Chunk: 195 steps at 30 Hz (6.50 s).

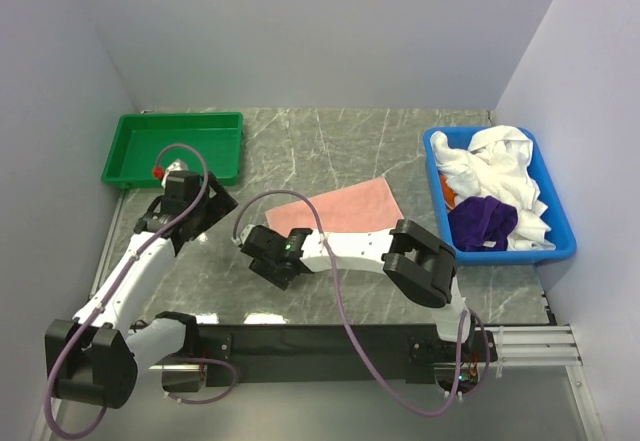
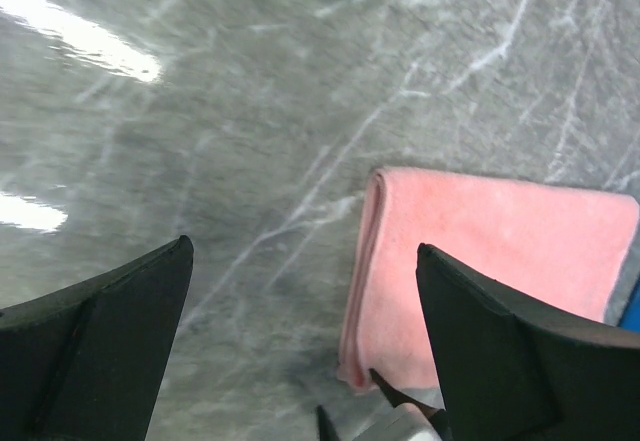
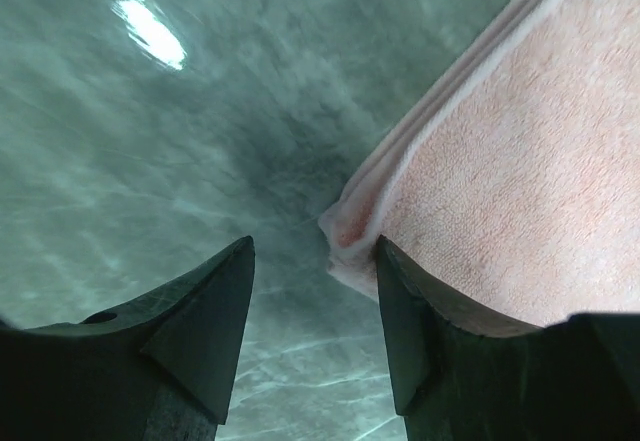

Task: Fold and stack the towels
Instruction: Neatly place the folded towel into the bin

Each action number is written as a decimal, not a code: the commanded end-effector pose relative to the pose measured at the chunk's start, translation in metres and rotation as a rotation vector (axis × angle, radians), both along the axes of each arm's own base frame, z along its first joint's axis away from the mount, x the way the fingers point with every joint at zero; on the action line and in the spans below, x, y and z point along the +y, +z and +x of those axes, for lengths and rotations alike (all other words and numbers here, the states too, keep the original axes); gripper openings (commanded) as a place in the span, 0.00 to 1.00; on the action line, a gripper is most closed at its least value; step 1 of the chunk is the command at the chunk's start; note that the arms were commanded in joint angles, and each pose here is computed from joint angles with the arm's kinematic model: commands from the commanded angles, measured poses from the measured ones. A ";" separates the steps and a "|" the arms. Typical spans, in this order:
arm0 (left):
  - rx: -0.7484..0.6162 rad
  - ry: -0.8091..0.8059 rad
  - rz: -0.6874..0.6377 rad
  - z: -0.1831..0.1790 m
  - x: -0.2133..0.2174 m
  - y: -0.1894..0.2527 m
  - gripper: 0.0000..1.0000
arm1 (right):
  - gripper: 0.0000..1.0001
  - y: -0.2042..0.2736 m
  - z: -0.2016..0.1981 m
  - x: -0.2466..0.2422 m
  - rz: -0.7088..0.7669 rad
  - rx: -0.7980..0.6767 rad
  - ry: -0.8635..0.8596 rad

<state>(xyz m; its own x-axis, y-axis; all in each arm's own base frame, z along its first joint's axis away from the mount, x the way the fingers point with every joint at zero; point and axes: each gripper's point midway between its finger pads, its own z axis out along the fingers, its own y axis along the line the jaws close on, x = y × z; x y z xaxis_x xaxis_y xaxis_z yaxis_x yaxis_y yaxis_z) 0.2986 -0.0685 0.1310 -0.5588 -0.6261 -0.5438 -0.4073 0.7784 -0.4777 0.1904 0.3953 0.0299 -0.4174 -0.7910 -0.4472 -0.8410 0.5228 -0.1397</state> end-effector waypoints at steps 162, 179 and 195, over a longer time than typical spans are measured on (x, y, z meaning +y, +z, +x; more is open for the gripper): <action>-0.021 -0.090 0.217 0.270 0.126 0.043 0.01 | 0.68 0.093 0.023 -0.092 0.431 0.109 -0.176; 0.023 -0.086 0.378 0.271 0.204 0.031 0.01 | 0.68 0.092 0.032 -0.077 0.349 0.176 -0.168; 0.085 -0.147 0.557 0.272 0.235 0.011 0.01 | 0.68 0.086 0.033 -0.067 0.290 0.220 -0.157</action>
